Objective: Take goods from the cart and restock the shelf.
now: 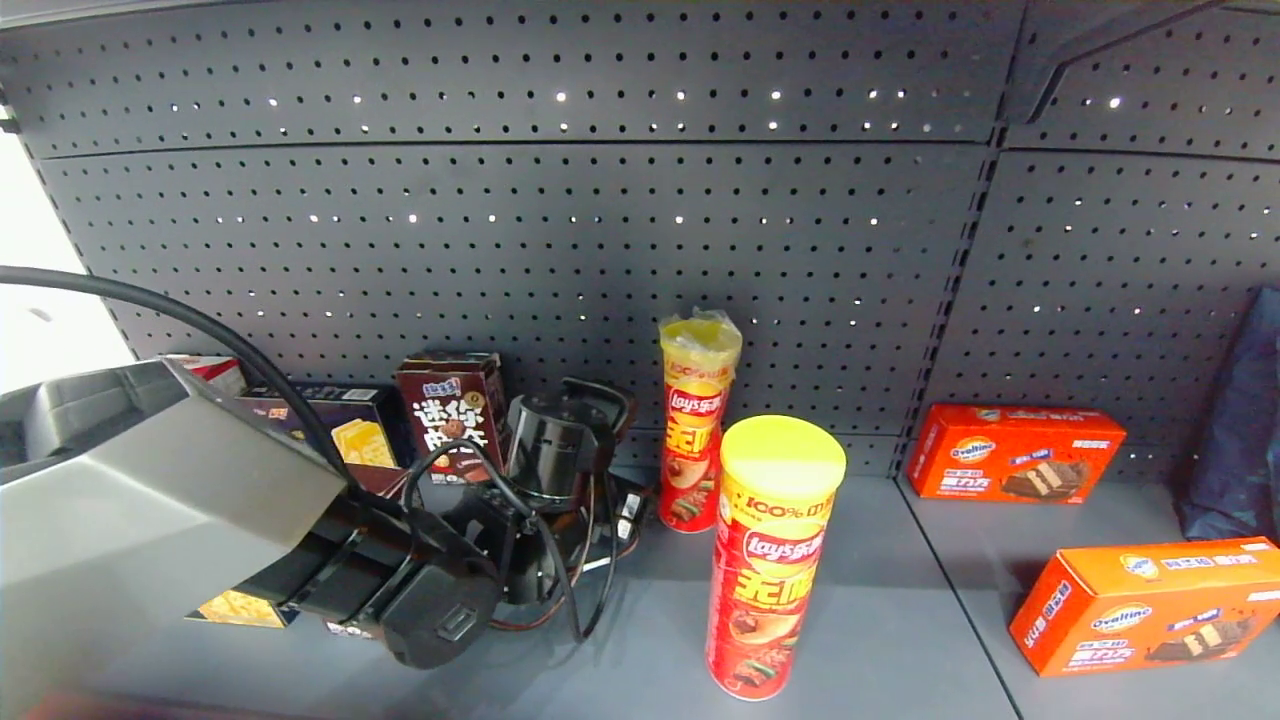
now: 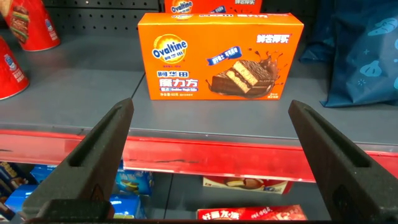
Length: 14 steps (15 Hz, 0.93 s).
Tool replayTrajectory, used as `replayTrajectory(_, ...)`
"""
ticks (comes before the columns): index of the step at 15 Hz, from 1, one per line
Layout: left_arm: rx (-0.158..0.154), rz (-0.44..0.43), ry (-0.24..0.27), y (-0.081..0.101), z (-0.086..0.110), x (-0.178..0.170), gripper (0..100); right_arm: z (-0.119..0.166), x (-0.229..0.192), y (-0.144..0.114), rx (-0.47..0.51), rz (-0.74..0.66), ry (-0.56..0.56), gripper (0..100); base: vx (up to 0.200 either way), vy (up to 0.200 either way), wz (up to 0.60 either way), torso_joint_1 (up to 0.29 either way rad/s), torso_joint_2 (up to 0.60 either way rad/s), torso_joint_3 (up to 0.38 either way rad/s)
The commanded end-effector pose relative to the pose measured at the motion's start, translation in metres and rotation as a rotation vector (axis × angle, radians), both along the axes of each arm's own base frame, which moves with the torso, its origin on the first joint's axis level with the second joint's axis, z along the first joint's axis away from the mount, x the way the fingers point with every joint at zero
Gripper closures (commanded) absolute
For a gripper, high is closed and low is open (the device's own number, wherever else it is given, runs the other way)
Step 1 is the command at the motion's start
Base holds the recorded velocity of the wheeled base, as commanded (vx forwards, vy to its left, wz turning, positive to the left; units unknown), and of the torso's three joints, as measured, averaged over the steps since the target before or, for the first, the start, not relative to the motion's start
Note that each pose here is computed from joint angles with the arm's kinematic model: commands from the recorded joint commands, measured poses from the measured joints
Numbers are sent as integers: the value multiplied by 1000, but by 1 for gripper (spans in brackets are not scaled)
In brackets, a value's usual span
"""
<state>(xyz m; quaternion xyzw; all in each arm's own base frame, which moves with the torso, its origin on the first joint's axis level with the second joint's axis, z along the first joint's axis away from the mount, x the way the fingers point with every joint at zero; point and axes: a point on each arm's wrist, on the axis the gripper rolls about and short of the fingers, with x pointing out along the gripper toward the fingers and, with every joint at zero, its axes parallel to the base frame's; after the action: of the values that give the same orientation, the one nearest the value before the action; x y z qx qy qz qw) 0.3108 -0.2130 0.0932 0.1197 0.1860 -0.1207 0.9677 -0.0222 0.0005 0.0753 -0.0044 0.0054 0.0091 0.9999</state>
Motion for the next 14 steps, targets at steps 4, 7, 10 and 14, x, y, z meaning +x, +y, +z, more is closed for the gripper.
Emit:
replayTrajectory(4, 6, -1, 8, -2, -5, 2, 0, 0, 0, 0, 0, 0, 1, 0, 0, 0, 0, 0, 0, 0)
replayTrajectory(7, 1, -12, 1, -9, -5, 4, 0, 0, 0, 0, 0, 0, 1, 0, 0, 0, 0, 0, 0, 0)
replayTrajectory(10, -2, -23, -5, -14, -4, 4, 0, 0, 0, 0, 0, 0, 1, 0, 0, 0, 0, 0, 0, 0)
replayTrajectory(14, -3, -23, -4, -14, -4, 5, 0, 0, 0, 0, 0, 0, 1, 0, 0, 0, 0, 0, 0, 0)
